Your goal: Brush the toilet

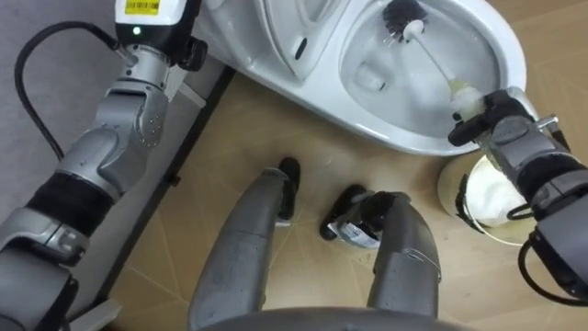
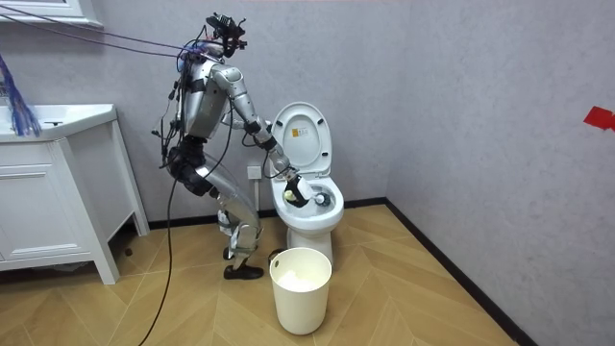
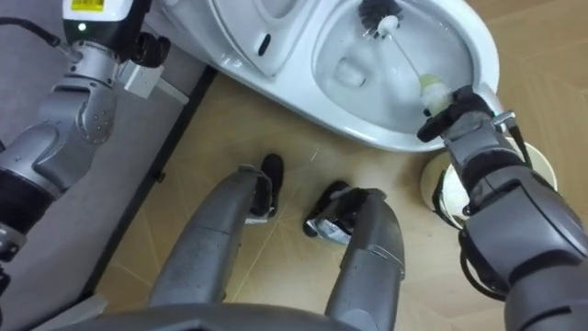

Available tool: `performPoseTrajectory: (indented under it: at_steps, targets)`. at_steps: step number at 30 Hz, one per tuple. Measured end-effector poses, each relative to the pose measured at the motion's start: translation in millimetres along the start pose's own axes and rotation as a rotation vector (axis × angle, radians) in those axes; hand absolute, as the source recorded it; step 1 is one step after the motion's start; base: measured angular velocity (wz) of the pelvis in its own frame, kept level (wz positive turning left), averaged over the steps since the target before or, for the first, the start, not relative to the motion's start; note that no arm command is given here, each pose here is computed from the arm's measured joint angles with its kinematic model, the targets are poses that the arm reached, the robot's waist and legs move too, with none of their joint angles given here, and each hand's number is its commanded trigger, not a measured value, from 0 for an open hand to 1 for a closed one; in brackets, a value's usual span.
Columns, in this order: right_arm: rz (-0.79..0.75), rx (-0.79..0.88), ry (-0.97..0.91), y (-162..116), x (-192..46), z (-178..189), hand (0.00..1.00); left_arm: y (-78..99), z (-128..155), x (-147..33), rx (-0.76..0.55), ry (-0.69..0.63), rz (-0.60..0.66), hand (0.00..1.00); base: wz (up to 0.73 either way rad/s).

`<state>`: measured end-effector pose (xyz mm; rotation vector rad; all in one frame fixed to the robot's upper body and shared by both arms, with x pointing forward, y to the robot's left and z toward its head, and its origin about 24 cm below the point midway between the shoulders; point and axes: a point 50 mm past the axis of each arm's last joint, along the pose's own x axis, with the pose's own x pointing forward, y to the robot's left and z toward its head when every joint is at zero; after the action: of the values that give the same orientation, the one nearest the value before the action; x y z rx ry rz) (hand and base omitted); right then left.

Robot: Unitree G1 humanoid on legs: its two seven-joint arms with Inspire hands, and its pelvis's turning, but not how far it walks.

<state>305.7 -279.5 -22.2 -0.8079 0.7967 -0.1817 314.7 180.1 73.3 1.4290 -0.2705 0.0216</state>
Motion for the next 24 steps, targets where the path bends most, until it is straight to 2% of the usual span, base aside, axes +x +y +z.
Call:
performPoseTrajectory:
  at_steps: [5, 10, 12, 16, 24]
  targets:
    - [0.019, -0.103, 0.005, -3, 1, -8, 1.0, -8.0, 9, 1.1, -0.034, 0.003, -0.032, 0.0, -0.06]
    - [0.016, -0.367, -0.001, -5, 2, -12, 1.0, -12.3, 17, 5.4, -0.036, 0.001, -0.076, 0.0, -0.05]
    - [0.019, -0.52, 0.018, -5, 2, -16, 1.0, -15.1, 22, 7.6, -0.043, 0.0, -0.093, 0.0, -0.06]
    - [0.017, -0.698, 0.013, 1, 1, -19, 1.0, -24.2, 22, 5.8, -0.056, 0.021, -0.126, 0.0, -0.05]
    - [0.049, -0.776, 0.006, 23, -5, -47, 1.0, -40.0, 14, -7.6, -0.102, 0.082, -0.19, 0.0, -0.04]
